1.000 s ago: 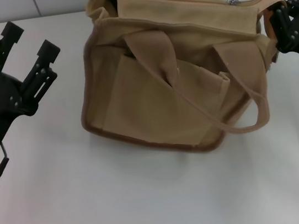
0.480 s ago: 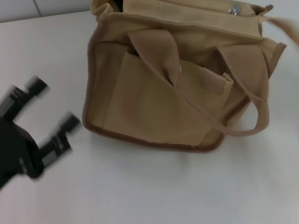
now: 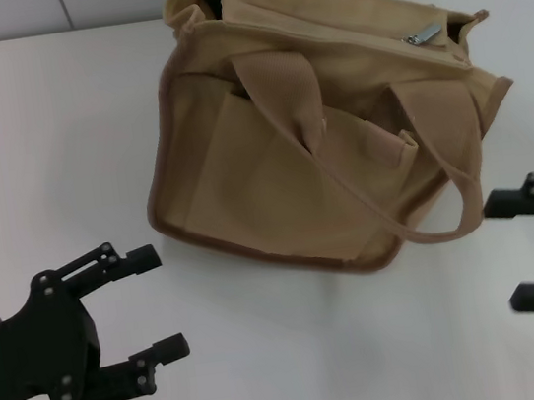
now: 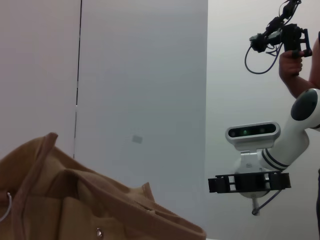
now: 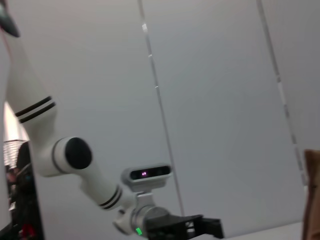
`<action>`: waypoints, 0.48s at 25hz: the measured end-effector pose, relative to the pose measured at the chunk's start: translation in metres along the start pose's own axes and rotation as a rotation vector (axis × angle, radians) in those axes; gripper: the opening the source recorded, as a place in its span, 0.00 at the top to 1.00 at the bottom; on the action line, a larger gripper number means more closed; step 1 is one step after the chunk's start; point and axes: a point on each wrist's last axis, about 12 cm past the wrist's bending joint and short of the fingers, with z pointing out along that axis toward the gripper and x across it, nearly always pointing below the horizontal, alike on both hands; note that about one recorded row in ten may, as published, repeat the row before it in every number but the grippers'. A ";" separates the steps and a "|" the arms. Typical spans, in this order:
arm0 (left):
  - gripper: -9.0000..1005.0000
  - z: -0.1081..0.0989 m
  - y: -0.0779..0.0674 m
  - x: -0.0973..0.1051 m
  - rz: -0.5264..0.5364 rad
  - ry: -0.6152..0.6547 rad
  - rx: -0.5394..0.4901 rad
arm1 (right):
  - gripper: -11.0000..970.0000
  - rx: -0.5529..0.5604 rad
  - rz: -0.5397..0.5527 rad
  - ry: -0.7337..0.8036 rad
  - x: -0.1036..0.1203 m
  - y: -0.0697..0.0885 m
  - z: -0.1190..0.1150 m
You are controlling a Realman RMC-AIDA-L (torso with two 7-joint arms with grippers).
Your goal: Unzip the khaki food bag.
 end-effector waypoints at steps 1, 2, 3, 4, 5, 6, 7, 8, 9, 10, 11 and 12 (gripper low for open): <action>0.19 0.001 0.000 0.000 0.000 0.000 0.002 | 0.26 -0.017 0.000 0.004 0.000 -0.001 0.003; 0.19 0.001 0.001 -0.001 -0.001 0.000 0.005 | 0.24 -0.035 -0.001 0.007 -0.001 -0.003 0.008; 0.19 0.001 0.001 -0.001 -0.001 0.000 0.005 | 0.22 -0.035 -0.001 0.007 -0.001 -0.003 0.008; 0.19 0.001 0.001 -0.001 -0.003 0.000 0.006 | 0.19 -0.039 -0.002 0.006 0.000 -0.003 0.010; 0.19 0.002 0.001 -0.001 -0.005 0.000 0.007 | 0.19 -0.042 -0.003 0.006 -0.001 -0.004 0.011; 0.19 0.002 0.002 -0.001 -0.005 0.000 0.008 | 0.19 -0.043 -0.004 0.006 -0.001 -0.004 0.011; 0.19 0.002 0.002 -0.001 -0.006 -0.001 0.009 | 0.19 -0.046 -0.004 0.004 -0.001 -0.004 0.012; 0.19 0.002 0.002 -0.001 -0.006 -0.001 0.009 | 0.19 -0.046 -0.004 0.004 -0.001 -0.004 0.012; 0.19 0.003 0.001 0.000 -0.007 -0.001 0.010 | 0.19 -0.048 -0.004 0.003 0.000 -0.004 0.013; 0.19 0.003 0.001 0.000 -0.008 -0.001 0.011 | 0.19 -0.049 -0.003 0.002 0.000 -0.003 0.013; 0.19 0.003 0.001 0.000 -0.009 -0.002 0.011 | 0.19 -0.050 -0.002 0.000 0.000 -0.003 0.014; 0.19 0.003 0.000 0.000 -0.011 -0.002 0.011 | 0.19 -0.051 0.000 -0.002 0.001 -0.002 0.014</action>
